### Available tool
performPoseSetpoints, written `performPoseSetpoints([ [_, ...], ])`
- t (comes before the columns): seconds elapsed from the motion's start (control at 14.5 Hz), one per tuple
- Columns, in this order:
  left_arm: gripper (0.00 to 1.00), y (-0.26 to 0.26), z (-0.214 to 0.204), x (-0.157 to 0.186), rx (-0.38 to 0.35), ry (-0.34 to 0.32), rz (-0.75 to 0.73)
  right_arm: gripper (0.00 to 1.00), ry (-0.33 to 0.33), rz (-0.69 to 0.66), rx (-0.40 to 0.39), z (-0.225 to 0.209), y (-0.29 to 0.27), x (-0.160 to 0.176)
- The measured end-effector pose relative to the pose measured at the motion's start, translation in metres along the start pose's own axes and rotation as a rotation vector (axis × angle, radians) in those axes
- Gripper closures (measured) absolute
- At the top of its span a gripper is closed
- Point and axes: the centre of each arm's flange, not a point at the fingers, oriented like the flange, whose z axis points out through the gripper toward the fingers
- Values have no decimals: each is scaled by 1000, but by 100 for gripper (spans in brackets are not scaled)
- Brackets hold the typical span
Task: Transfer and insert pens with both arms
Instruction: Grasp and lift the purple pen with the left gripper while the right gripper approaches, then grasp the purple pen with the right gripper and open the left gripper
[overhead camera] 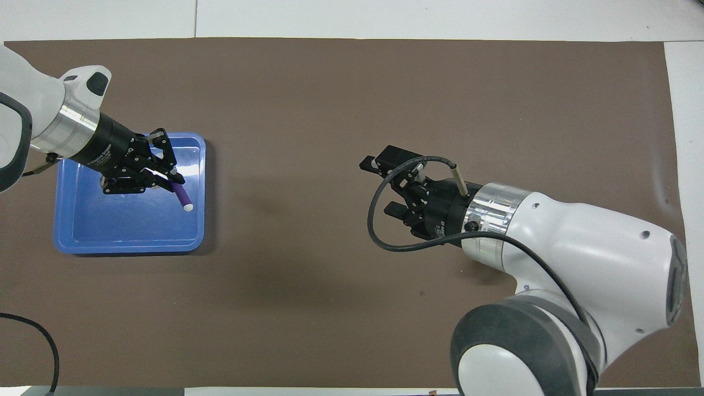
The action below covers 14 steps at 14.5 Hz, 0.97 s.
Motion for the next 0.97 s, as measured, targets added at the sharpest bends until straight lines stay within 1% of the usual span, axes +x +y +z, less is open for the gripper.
performPoseSetpoints([
  [0.14,83,19,-6,-46,-38,-31,-125,0,-12,14,0,7,-3,-20],
  [0.28,83,33,0,-94,-67,-94,-234,0,1,10,28,11,-8,-36],
  [0.48,83,43,23,-135,-142,-162,-369,0,-9,-21,31,18,-9,-57],
  [0.62,83,45,35,-146,-186,-234,-421,0,-22,-42,26,23,-9,-72],
  [0.69,83,43,37,-146,-206,-258,-439,0,-27,-50,23,25,-9,-77],
  [0.83,83,42,38,-143,-232,-280,-459,0,-33,-65,18,27,-8,-80],
  [0.97,83,43,38,-140,-261,-287,-476,0,-43,-86,4,28,-6,-81],
])
